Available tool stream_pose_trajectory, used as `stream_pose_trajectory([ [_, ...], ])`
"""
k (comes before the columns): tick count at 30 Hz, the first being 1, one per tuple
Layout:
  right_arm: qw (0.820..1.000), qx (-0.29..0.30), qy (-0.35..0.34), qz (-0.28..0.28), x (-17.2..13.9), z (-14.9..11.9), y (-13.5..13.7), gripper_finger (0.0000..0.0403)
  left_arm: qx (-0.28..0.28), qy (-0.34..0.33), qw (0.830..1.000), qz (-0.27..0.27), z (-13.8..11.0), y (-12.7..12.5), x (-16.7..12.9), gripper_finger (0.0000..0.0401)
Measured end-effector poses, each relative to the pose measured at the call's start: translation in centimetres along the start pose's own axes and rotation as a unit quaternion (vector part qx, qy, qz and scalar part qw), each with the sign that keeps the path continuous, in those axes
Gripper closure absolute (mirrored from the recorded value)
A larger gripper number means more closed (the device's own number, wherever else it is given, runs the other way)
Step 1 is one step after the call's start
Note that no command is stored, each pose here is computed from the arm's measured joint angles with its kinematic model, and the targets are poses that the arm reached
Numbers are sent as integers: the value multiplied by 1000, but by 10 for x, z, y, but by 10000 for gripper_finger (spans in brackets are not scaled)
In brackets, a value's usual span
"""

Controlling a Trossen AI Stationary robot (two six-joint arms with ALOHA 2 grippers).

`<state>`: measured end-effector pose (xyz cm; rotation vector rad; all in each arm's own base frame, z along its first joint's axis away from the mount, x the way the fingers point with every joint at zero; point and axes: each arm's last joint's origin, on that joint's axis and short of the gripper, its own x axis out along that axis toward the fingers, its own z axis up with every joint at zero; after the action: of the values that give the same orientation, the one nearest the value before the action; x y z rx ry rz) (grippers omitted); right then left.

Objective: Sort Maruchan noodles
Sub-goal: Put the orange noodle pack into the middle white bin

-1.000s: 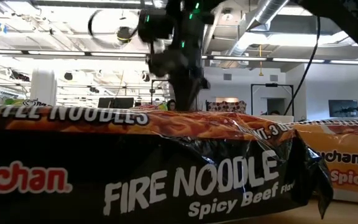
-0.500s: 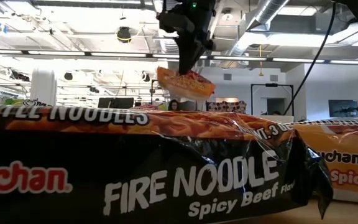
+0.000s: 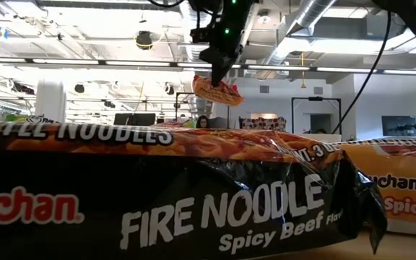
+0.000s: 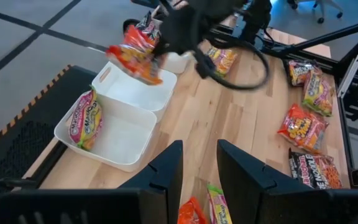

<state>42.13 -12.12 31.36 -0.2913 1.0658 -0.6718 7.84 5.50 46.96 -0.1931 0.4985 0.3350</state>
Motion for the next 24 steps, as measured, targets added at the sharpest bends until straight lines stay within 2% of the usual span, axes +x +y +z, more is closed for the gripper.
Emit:
stream_pose_trajectory([
  [3, 1000, 4, -3, -11, 10, 0, -17, 401, 0, 0, 1000, 2, 0, 0, 0, 314],
  [9, 1000, 19, 11, 4, 28, -8, -47, 402, 0, 3, 999, 32, 0, 2, 0, 314],
  [16, 999, 30, 15, 14, 40, -14, -69, 401, 1, 3, 998, 68, 0, 4, 0, 314],
  [24, 1000, 14, 20, 8, 70, -12, -61, 401, 5, -11, 997, 77, 3, 5, 0, 314],
])
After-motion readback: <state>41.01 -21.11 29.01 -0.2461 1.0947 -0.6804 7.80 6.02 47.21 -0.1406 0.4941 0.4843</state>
